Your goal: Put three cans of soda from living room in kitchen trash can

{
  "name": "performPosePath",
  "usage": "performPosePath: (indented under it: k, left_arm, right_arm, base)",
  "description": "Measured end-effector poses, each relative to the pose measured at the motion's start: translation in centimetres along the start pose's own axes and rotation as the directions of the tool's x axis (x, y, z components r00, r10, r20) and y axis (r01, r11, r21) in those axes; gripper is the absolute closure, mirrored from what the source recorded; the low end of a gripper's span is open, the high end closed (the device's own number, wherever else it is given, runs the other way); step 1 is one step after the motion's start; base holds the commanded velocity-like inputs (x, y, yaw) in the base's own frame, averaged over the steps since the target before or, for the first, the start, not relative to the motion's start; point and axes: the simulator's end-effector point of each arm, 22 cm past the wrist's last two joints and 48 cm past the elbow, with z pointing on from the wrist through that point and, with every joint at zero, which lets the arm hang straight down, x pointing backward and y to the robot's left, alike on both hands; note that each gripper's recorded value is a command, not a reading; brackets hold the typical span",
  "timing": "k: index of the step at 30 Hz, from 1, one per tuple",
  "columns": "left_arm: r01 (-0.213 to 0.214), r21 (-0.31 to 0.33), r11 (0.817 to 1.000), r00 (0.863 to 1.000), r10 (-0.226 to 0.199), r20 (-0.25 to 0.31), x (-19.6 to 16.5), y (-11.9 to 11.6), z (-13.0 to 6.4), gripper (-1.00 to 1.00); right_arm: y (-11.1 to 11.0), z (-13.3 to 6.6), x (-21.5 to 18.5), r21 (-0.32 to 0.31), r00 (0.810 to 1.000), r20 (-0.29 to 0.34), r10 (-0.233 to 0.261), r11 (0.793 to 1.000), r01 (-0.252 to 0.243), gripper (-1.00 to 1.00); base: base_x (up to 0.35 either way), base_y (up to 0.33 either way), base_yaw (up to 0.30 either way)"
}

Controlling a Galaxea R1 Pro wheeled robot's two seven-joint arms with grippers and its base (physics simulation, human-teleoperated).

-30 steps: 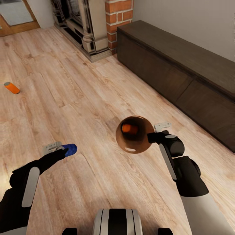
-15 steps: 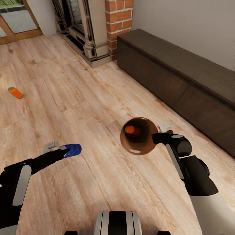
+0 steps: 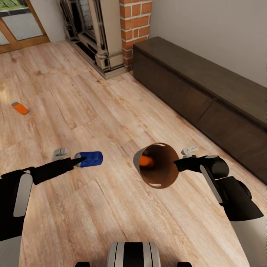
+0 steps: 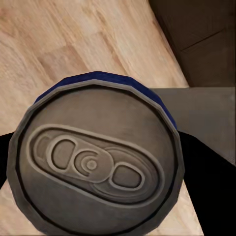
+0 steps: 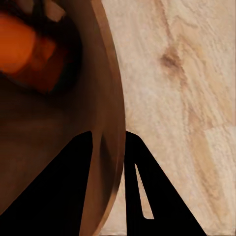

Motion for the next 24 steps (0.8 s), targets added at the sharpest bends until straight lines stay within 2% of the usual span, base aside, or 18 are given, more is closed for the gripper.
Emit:
performPosePath:
  k: [3, 6, 7, 8, 14, 18, 20, 22, 24]
  left_arm:
    - [-0.008, 0.044, 0.999, 1.000, 0.008, 0.006, -0.9, -1.5, -0.3, 1.00]
    - [-0.010, 0.133, 0.991, 1.000, 0.009, 0.011, -1.5, -3.8, -0.6, 1.00]
    - [-0.011, 0.144, 0.990, 1.000, 0.010, 0.010, -1.5, -4.0, -0.7, 1.00]
    - [-0.010, 0.184, 0.983, 1.000, 0.008, 0.012, -1.6, -5.0, -0.8, 1.00]
    - [-0.009, 0.268, 0.963, 1.000, 0.007, 0.008, -1.4, -6.8, -1.1, 1.00]
    - [-0.009, 0.296, 0.955, 1.000, 0.009, 0.000, -1.1, -7.7, -0.9, 1.00]
    - [-0.018, 0.327, 0.945, 0.999, 0.029, -0.028, -0.3, -9.2, -0.1, 1.00]
    - [-0.042, 0.370, 0.928, 0.995, 0.072, -0.067, 0.7, -11.5, 1.2, 1.00]
    - [-0.061, 0.385, 0.921, 0.992, 0.099, -0.081, 0.9, -12.6, 1.9, 1.00]
  right_arm:
    - [-1.5, 0.6, 1.7, 0.044, 0.998, -0.060, -0.003, 0.999, 0.006, 1.00]
    - [-2.0, 2.1, 5.0, 0.038, 0.987, -0.154, 0.038, 0.999, -0.033, 1.00]
    - [-2.2, 2.4, 5.6, 0.043, 0.984, -0.171, 0.043, 0.998, -0.036, 1.00]
    - [-2.4, 2.7, 5.9, 0.049, 0.982, -0.184, 0.048, 0.998, -0.039, 1.00]
    - [-3.5, 3.7, 6.8, 0.079, 0.971, -0.231, 0.057, 0.996, -0.040, 1.00]
    - [-3.5, 4.0, 6.5, 0.082, 0.970, -0.235, 0.057, 0.996, -0.039, 1.00]
    - [-2.9, 4.2, 6.3, 0.070, 0.970, -0.236, 0.059, 0.997, -0.043, 1.00]
    - [-2.1, 4.5, 6.3, 0.056, 0.969, -0.239, 0.062, 0.997, -0.049, 1.00]
    - [-1.4, 4.7, 6.2, 0.045, 0.969, -0.238, 0.063, 0.998, -0.053, 1.00]
  base:
    - [0.000, 0.000, 0.000]
    - [0.000, 0.000, 0.000]
    - [0.000, 0.000, 0.000]
    - [0.000, 0.000, 0.000]
    - [0.000, 0.000, 0.000]
    - [0.000, 0.000, 0.000]
    - [0.000, 0.000, 0.000]
    - [0.000, 0.000, 0.000]
    - [0.000, 0.000, 0.000]
